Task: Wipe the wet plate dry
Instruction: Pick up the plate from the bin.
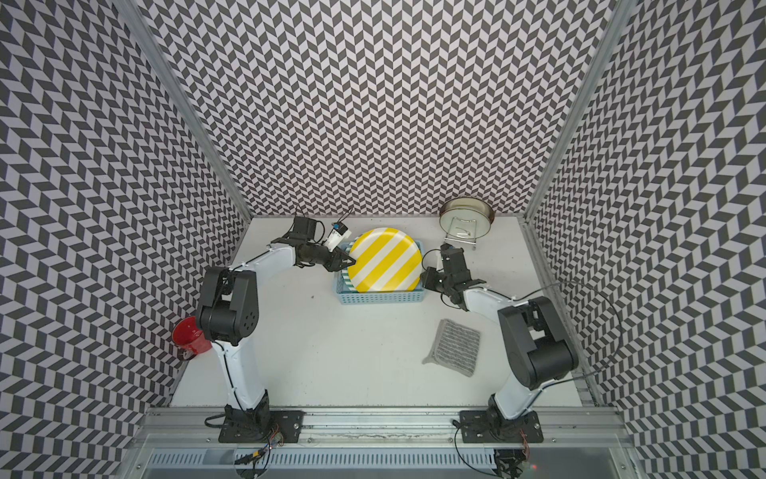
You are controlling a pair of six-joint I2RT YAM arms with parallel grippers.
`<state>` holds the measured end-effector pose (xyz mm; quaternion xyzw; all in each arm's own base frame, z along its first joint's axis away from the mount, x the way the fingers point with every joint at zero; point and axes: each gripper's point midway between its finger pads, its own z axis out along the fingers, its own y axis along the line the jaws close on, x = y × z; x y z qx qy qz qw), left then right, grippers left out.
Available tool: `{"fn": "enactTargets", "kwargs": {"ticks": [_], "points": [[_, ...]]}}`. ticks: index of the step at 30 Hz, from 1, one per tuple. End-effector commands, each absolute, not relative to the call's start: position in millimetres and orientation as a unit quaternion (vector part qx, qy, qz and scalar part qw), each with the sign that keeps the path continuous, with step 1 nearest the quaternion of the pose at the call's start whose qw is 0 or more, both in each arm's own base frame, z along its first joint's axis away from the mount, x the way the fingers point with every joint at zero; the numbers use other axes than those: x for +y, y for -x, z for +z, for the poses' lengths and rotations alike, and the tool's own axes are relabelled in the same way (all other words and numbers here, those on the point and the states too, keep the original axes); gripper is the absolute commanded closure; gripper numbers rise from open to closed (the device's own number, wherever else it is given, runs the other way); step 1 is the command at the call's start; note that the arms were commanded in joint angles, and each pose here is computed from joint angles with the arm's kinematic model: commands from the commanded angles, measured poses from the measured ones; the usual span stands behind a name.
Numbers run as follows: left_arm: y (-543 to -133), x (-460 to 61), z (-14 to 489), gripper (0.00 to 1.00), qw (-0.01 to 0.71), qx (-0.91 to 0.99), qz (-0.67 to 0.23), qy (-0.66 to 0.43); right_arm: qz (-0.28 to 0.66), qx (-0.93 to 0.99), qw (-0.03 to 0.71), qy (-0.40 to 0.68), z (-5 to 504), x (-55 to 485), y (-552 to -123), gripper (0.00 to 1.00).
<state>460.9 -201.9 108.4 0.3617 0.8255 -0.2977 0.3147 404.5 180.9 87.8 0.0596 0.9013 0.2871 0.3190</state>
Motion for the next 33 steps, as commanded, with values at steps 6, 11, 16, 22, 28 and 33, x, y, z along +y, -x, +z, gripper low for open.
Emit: {"fn": "enactTargets", "kwargs": {"ticks": [6, 11, 16, 22, 28, 33], "points": [[-412, -252, 112, 0.66, 0.247, 0.777, -0.423, -0.395, 0.31, 0.9, 0.308, 0.001, 84, 205, -396, 1.0], [-407, -254, 117, 0.69, 0.242, 0.769, -0.439, -0.396, 0.309, 0.9, 0.307, 0.001, 82, 206, -396, 1.0], [-407, -254, 124, 0.69, 0.248, 0.768, -0.438, -0.397, 0.31, 0.9, 0.307, 0.001, 82, 207, -397, 1.0], [-419, -248, 128, 0.79, 0.274, 0.782, -0.401, -0.391, 0.307, 0.9, 0.309, -0.001, 83, 205, -397, 1.0], [-433, -238, 149, 0.99, 0.309, 0.793, -0.366, -0.377, 0.305, 0.895, 0.325, -0.003, 92, 202, -398, 1.0], [-442, -230, 180, 1.0, 0.339, 0.793, -0.346, -0.369, 0.301, 0.888, 0.346, -0.006, 109, 200, -402, 0.91]]}}
